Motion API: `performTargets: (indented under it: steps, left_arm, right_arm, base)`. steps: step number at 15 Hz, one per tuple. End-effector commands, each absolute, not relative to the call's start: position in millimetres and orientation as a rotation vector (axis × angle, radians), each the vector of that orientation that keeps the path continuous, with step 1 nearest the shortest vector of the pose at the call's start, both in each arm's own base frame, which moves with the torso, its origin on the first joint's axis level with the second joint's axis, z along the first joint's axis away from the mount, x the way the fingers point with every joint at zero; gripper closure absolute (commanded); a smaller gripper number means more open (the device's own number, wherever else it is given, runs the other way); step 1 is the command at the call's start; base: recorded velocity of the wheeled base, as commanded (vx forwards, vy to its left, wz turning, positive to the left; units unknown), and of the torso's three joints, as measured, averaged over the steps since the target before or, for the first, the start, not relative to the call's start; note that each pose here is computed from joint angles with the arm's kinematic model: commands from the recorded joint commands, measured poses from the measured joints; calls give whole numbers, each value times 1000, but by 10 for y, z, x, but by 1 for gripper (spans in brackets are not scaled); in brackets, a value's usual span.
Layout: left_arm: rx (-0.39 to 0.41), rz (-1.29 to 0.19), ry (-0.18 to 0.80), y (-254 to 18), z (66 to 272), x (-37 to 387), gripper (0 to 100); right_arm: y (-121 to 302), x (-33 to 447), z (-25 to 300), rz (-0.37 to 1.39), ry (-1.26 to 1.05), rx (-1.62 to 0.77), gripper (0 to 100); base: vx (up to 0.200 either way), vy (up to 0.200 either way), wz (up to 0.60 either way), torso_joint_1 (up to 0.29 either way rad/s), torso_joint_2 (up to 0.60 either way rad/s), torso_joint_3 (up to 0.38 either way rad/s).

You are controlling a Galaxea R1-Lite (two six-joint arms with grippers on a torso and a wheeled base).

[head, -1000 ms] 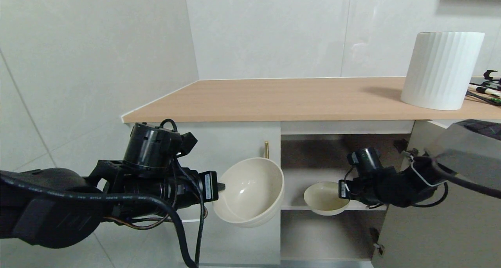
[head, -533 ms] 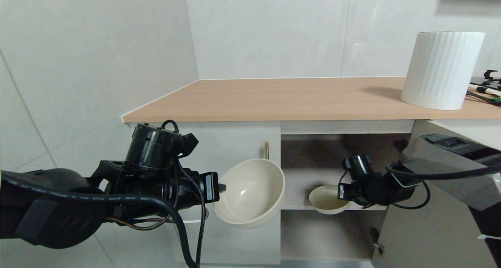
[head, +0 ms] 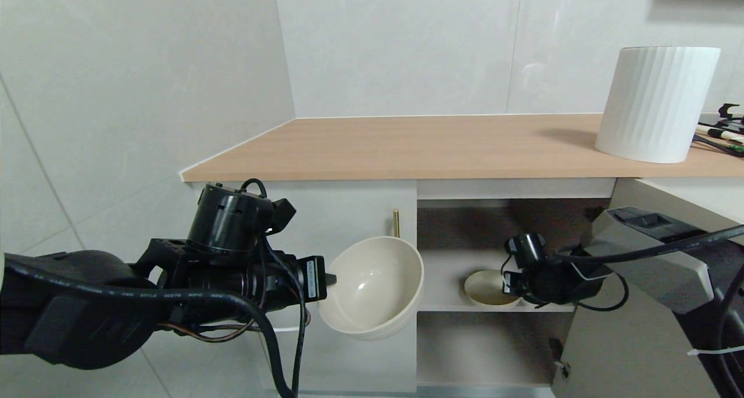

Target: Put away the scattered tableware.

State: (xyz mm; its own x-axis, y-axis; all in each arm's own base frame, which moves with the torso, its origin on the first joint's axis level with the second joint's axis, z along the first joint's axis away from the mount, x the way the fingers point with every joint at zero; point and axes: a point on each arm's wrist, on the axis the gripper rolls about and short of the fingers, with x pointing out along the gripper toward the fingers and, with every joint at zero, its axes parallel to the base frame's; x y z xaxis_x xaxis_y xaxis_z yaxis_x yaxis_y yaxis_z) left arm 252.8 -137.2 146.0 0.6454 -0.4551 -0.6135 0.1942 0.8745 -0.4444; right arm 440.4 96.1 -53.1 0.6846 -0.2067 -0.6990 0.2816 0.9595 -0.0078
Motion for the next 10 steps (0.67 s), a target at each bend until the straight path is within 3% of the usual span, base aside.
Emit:
performTargets:
  steps: [1, 10]
  left_arm:
    - [-357, -377, 790, -1373, 1455, 2531, 100]
    - [-355, -376, 794, -1379, 1442, 2535, 100]
  right_arm:
    - [974, 4475, -555, -295, 745, 107, 100]
    - [936, 4689, -561, -366, 668, 115, 100]
  base:
    - [0, 0, 0, 0, 0, 0]
    - [0, 0, 0, 0, 0, 0]
